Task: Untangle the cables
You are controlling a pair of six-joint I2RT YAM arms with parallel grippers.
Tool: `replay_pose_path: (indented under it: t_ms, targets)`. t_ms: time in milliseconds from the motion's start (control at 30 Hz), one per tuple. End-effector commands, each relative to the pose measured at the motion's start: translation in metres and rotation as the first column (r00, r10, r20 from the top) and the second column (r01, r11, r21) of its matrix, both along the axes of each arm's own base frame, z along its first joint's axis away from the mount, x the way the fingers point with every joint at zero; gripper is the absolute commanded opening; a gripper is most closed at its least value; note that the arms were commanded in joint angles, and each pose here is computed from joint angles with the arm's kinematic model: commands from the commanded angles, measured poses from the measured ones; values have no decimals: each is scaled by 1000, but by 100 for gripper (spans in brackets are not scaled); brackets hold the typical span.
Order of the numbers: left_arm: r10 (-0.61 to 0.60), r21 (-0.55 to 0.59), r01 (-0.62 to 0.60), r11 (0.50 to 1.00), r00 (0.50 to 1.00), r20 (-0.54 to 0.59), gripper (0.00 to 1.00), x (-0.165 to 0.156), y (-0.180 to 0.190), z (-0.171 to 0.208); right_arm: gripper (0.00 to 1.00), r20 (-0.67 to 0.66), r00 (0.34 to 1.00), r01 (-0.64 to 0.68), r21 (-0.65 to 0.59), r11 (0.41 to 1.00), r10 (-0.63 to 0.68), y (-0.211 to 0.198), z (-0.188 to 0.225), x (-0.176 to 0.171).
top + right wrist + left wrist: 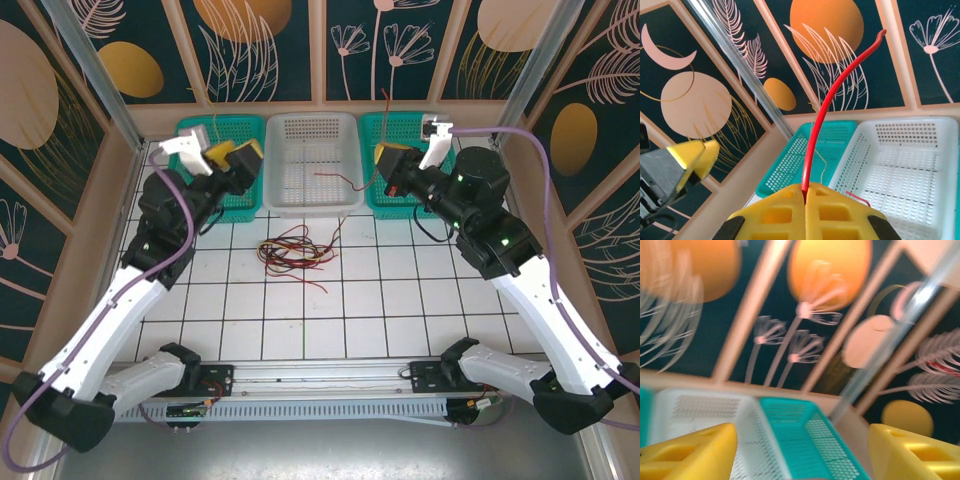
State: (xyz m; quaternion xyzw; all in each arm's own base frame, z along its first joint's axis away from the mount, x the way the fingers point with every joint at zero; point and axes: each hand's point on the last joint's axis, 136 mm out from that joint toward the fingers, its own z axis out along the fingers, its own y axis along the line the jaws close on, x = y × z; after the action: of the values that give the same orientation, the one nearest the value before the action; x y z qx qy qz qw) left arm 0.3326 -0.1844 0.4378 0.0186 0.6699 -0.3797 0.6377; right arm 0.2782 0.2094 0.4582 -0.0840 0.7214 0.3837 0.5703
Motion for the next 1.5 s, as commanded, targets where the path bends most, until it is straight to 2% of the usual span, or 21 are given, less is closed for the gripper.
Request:
replay_pose_path:
  t_ms: [0, 133, 333, 433, 500, 567, 633, 833, 967, 1067, 1200, 1300, 1367, 1400, 1433, 1467]
  targets:
    - [-388, 86, 379, 922, 908, 159, 72, -26, -67, 25, 0, 56, 991, -126, 112, 986, 120, 10, 23, -12]
    - [-538, 141, 520, 843, 819, 201, 77, -34, -111, 25, 0, 61, 982, -189, 171, 967, 181, 11, 26, -6]
    - [-711, 187, 688, 702, 692, 123, 78, -50, -165, -2, 0, 78, 971, -237, 214, 948, 226, 15, 35, -3]
    - [-742, 209, 715, 667, 661, 110, 78, -60, -180, -12, 0, 81, 967, -252, 232, 939, 240, 17, 36, 0]
    - [-745, 247, 709, 660, 660, 95, 76, -63, -190, -21, 0, 81, 965, -263, 247, 933, 250, 19, 37, 2]
    - [-751, 263, 713, 650, 655, 80, 70, -64, -196, -27, 0, 83, 961, -275, 259, 926, 262, 21, 37, 4]
    - [-760, 252, 726, 640, 646, 70, 58, -64, -200, -30, 0, 87, 960, -279, 268, 922, 265, 22, 38, 6]
    - [-750, 181, 734, 655, 660, 36, 14, -58, -208, -37, 0, 110, 964, -266, 306, 914, 243, 19, 36, 12]
    - [-745, 81, 742, 666, 666, 26, 0, -55, -208, -41, 0, 134, 973, -225, 355, 907, 189, 12, 34, 20]
    - [-746, 8, 746, 666, 665, 22, 0, -55, -208, -44, 0, 123, 987, -145, 362, 921, 107, 6, 26, 33]
    - [-735, -61, 732, 678, 678, -30, 0, -47, -210, -55, 0, 102, 992, 41, 306, 951, -76, -5, 6, 55]
    - [-724, -103, 716, 690, 685, -85, 0, -39, -213, -66, 0, 76, 990, 89, 289, 953, -115, -6, -6, 66]
    - [-673, -112, 664, 739, 722, -160, 0, -24, -214, -79, 0, 66, 993, 77, 285, 955, -99, -1, -10, 69]
    - [-620, -91, 616, 782, 754, -218, 0, -11, -214, -90, 1, 59, 994, 77, 280, 957, -97, 0, -12, 70]
    - [-559, -61, 565, 823, 784, -270, 0, 1, -212, -101, 6, 51, 993, 87, 274, 958, -104, -1, -14, 72]
    - [-482, -12, 504, 863, 818, -316, 0, 15, -207, -111, 16, 39, 992, 108, 264, 958, -123, -4, -17, 73]
